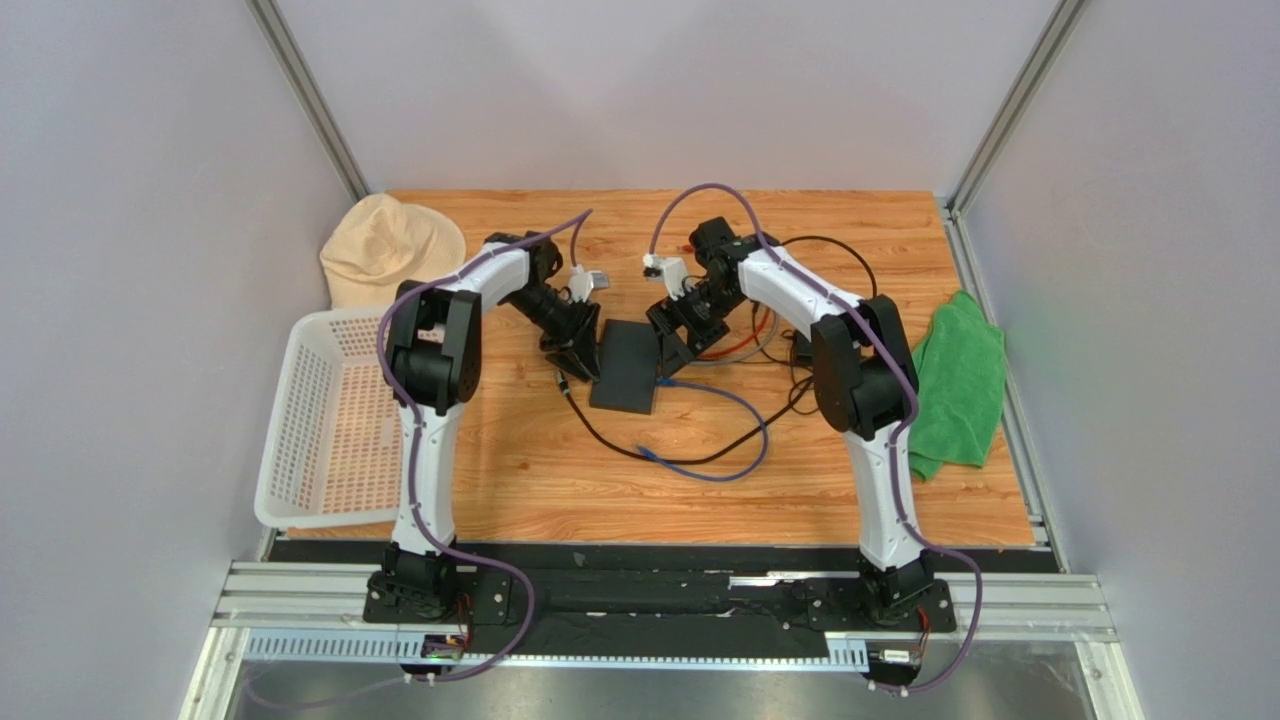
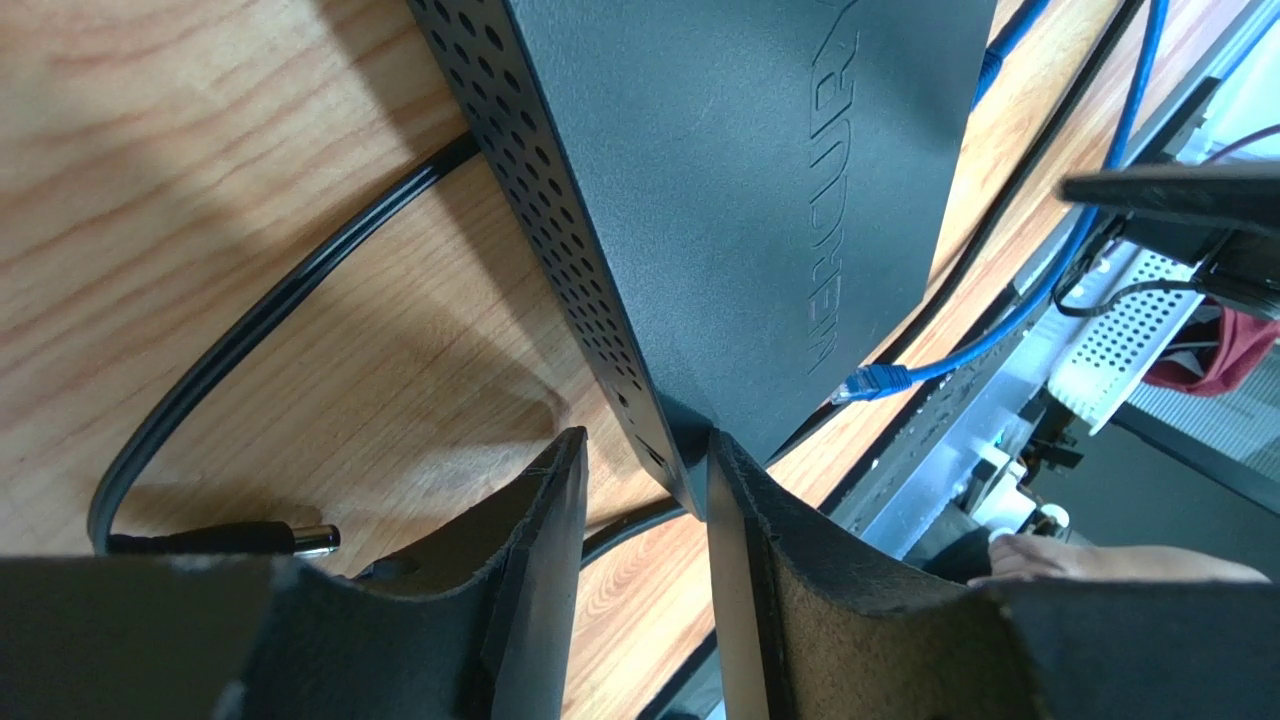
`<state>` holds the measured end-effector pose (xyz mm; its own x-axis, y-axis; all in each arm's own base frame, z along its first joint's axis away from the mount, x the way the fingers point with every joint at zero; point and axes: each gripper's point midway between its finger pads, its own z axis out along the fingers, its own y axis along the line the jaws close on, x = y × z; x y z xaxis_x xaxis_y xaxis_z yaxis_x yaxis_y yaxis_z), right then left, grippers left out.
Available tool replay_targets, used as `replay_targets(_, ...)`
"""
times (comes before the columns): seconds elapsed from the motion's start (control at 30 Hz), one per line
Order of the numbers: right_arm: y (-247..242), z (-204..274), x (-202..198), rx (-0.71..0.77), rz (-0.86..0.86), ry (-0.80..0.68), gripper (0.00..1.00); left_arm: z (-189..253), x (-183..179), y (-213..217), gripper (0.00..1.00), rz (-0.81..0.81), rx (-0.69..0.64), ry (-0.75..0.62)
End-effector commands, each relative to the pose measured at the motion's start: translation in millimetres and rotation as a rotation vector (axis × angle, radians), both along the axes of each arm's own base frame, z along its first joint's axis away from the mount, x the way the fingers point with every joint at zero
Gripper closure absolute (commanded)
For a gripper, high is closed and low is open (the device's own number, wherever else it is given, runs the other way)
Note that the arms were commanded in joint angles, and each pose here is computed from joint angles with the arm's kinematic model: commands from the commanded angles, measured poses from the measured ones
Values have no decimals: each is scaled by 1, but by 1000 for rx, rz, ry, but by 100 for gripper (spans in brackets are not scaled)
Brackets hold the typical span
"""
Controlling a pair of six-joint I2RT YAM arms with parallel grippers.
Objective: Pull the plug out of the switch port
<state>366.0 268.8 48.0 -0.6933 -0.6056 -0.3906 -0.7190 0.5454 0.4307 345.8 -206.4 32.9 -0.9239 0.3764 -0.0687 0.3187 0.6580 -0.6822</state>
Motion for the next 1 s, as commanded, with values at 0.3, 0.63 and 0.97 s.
replay_targets(0.3,11,29,60,-13,-7,-235,20,-7,20,1,62,-39,29,-56)
replay_targets(0.63,10,10,31,-15,29,-137,22,-15,34,2,67,-54,45,-88)
replay_targets(0.97,45,11,-17,-15,71,-72,23,6,55,3,64,-30,49,-176)
